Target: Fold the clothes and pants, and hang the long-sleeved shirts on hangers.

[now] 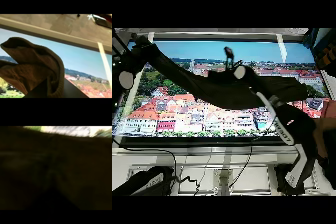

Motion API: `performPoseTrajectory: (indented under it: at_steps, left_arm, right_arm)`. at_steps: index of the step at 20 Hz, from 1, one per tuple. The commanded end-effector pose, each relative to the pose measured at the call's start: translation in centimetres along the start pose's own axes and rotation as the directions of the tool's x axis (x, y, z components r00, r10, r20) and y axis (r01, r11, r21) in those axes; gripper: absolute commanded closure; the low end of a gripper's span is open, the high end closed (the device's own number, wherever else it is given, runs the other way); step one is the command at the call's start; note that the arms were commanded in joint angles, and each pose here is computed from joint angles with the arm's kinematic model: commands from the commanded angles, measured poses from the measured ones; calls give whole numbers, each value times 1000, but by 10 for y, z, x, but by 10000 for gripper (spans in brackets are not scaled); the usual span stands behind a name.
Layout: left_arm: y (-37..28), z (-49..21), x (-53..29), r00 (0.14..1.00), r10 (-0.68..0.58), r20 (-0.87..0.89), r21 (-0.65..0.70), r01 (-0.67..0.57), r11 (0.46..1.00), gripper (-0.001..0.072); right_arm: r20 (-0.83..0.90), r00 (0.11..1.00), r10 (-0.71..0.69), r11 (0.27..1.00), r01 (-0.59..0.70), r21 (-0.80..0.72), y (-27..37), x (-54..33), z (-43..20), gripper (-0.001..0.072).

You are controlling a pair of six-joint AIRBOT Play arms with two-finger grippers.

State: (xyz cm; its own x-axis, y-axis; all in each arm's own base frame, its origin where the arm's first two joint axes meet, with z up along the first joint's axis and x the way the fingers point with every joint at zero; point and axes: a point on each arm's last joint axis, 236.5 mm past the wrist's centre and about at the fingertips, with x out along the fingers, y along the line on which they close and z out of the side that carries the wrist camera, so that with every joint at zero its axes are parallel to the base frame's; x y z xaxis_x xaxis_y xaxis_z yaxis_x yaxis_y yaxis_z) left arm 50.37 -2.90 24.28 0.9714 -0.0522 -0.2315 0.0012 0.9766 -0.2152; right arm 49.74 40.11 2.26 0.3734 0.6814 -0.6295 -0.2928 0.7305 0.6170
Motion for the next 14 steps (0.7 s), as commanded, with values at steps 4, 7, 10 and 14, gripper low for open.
performPoseTrajectory:
  at_steps: [4, 7, 10, 14]
  left_arm:
    - [-26, -8, 0, 999, -50, -15, 16, 50, 999, 684]
    - [-25, -20, 9, 998, -46, -42, 12, 47, 999, 684]
    - [-32, -30, 16, 995, -73, -67, -68, 69, 995, 684]
    - [-85, -64, 22, 975, -175, -136, -103, 161, 982, 685]
  right_arm:
    - [-182, 974, 133, 991, -130, 31, 71, 80, -88, 682]
    - [-197, 972, 131, 991, -128, 27, 72, 83, -96, 682]
    - [-197, 975, 102, 995, -98, 30, 50, 74, -80, 681]
    - [-214, 974, -71, 997, 72, -6, -39, 16, -31, 680]
